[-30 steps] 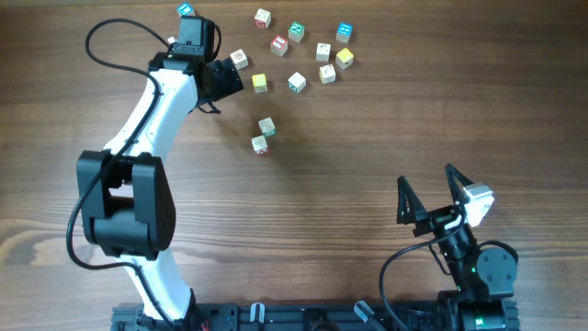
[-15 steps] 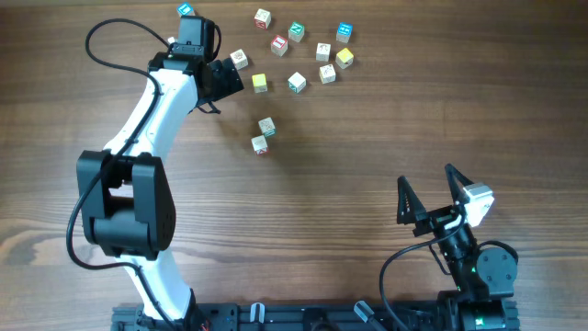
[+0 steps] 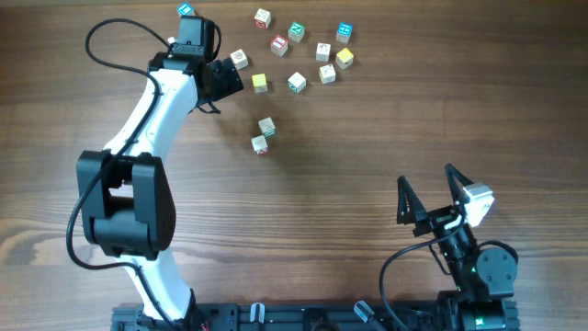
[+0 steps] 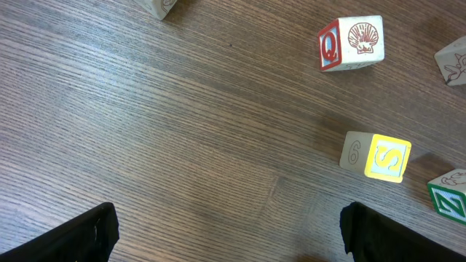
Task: Form a circle
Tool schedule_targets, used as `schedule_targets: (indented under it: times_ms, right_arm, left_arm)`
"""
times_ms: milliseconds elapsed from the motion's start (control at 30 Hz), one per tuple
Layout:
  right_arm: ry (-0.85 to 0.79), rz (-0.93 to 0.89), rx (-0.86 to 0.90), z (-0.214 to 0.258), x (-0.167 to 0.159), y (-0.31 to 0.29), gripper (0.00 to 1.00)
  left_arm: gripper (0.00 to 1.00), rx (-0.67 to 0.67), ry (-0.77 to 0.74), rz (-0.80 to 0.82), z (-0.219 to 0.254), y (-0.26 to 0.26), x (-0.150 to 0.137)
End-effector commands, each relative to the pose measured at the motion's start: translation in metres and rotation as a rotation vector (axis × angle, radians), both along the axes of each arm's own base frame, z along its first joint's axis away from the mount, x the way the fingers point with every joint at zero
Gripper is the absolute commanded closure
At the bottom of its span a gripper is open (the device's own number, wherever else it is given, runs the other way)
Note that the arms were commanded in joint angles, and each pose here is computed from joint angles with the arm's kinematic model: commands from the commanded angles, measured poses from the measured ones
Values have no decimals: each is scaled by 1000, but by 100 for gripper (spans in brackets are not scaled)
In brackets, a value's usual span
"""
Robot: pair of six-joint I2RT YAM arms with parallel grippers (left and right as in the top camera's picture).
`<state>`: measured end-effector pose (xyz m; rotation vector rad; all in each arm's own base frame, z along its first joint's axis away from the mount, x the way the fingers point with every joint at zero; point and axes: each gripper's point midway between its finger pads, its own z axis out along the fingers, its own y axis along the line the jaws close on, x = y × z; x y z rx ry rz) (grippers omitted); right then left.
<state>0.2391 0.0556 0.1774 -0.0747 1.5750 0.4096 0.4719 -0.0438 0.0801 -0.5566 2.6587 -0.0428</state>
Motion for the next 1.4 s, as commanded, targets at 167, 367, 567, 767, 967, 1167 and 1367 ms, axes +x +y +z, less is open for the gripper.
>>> schedule_targets:
  times_ms: [167, 367, 567, 767, 967, 1167, 1367]
  right_arm:
    - [-13, -4, -4, 2, 0, 0, 1]
    - [-13, -4, -4, 2, 0, 0, 0]
    - [-14, -4, -5, 2, 0, 0, 0]
    - [-14, -4, -5, 2, 0, 0, 0]
    - [-14, -4, -5, 2, 0, 0, 0]
    - [-13, -4, -4, 2, 0, 0, 0]
    - [-14, -4, -5, 2, 0, 0, 0]
  left_arm:
    - [0, 16, -7, -2, 2, 1, 2]
    - [0, 16, -7, -2, 2, 1, 2]
    - [0, -72, 2, -8, 1, -14, 1]
    - [96, -177, -27, -177, 10, -42, 5]
    - [96, -176, -221, -214, 90, -47, 38]
    - [96, -186, -401, -220, 166, -51, 65]
    - [96, -187, -349, -233, 143, -60, 65]
